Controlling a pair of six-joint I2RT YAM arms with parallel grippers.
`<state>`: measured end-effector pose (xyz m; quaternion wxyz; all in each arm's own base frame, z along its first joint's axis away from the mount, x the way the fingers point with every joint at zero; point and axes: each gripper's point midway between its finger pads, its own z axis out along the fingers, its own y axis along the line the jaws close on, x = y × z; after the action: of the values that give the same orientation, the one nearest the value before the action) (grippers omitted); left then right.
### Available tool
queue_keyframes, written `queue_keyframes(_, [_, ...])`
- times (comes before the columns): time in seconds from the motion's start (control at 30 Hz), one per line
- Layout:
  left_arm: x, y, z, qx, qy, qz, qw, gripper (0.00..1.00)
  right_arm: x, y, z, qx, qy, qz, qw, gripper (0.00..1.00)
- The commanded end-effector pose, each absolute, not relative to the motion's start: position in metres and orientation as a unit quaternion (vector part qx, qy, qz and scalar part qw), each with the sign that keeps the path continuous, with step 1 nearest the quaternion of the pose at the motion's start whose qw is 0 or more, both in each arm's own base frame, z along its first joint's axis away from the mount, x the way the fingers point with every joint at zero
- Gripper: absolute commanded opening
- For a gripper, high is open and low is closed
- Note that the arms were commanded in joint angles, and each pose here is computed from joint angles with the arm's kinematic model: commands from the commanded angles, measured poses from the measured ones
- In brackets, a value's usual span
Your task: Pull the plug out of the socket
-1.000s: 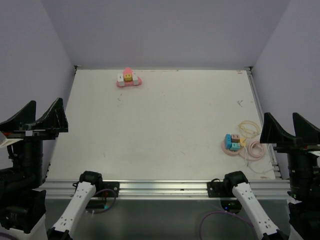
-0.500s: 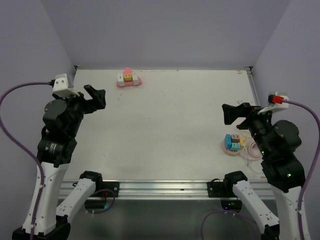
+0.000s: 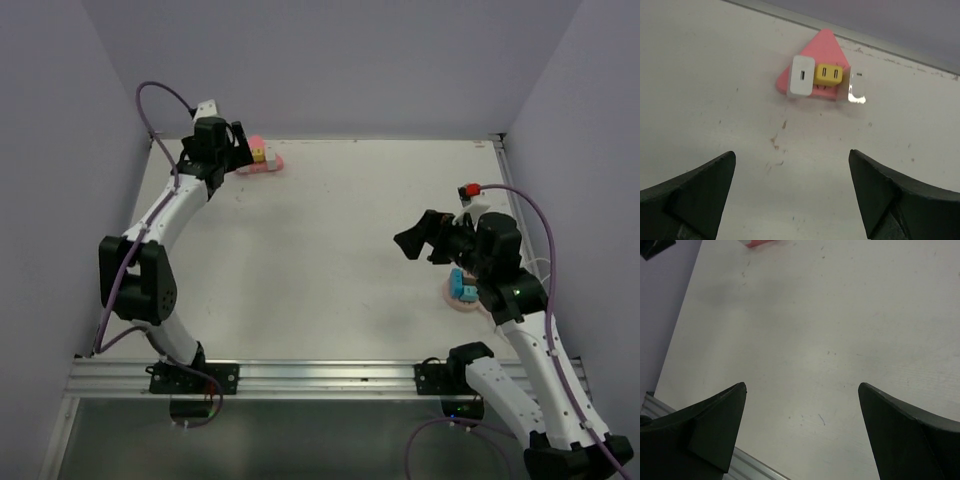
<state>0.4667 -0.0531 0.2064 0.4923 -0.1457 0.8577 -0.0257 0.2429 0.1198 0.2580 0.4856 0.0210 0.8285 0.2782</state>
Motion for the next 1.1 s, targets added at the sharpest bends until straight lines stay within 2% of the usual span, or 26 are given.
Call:
queue_keyframes(0.0, [0.537, -0.049, 0.239, -0.187, 0.805, -0.012, 0.563, 0.98, 0.244, 0.135, 0.254, -0.003, 0.818, 0.313, 0.482, 0.99])
queue_keyframes(0.03, [0.553, -0.049, 0.254, -0.191, 0.792, -0.012, 0.58, 0.97, 0.244, 0.137, 0.251, -0.007, 0.819, 0.317, 0.478, 0.99])
queue_keyframes(0.07, [0.568, -0.05, 0.229, -0.19, 0.802, -0.002, 0.567, 0.96, 0.244, 0.138, 0.248, -0.012, 0.82, 0.318, 0.476, 0.99])
queue_keyframes(0.13, [0.589, -0.049, 0.234, -0.196, 0.789, 0.006, 0.582, 0.91, 0.244, 0.141, 0.236, -0.018, 0.824, 0.319, 0.467, 0.99])
queue_keyframes(0.17, [0.599, -0.049, 0.211, -0.196, 0.797, 0.014, 0.571, 0.9, 0.245, 0.141, 0.233, -0.023, 0.825, 0.317, 0.467, 0.99])
queue_keyframes(0.23, [0.612, -0.046, 0.209, -0.202, 0.788, 0.025, 0.581, 0.88, 0.245, 0.141, 0.224, -0.025, 0.827, 0.317, 0.463, 0.99])
queue_keyframes(0.37, [0.63, -0.041, 0.186, -0.204, 0.779, 0.045, 0.591, 0.77, 0.241, 0.15, 0.216, -0.043, 0.826, 0.335, 0.452, 0.99])
queue_keyframes(0.5, [0.644, -0.041, 0.174, -0.201, 0.771, 0.042, 0.603, 0.73, 0.24, 0.153, 0.21, -0.048, 0.828, 0.339, 0.444, 0.99])
queue_keyframes(0.63, [0.65, -0.047, 0.148, -0.196, 0.785, 0.034, 0.587, 0.68, 0.239, 0.152, 0.208, -0.049, 0.831, 0.336, 0.442, 0.99])
queue_keyframes(0.8, [0.637, -0.053, 0.119, -0.201, 0.808, 0.016, 0.553, 0.56, 0.238, 0.152, 0.209, -0.05, 0.829, 0.336, 0.443, 0.99])
queue_keyframes(0.93, [0.619, -0.057, 0.122, -0.212, 0.813, -0.004, 0.543, 0.5, 0.236, 0.153, 0.211, -0.052, 0.826, 0.339, 0.447, 0.99])
queue_keyframes(1.07, [0.599, -0.063, 0.122, -0.217, 0.823, -0.019, 0.525, 0.39, 0.233, 0.153, 0.216, -0.055, 0.823, 0.341, 0.452, 0.99])
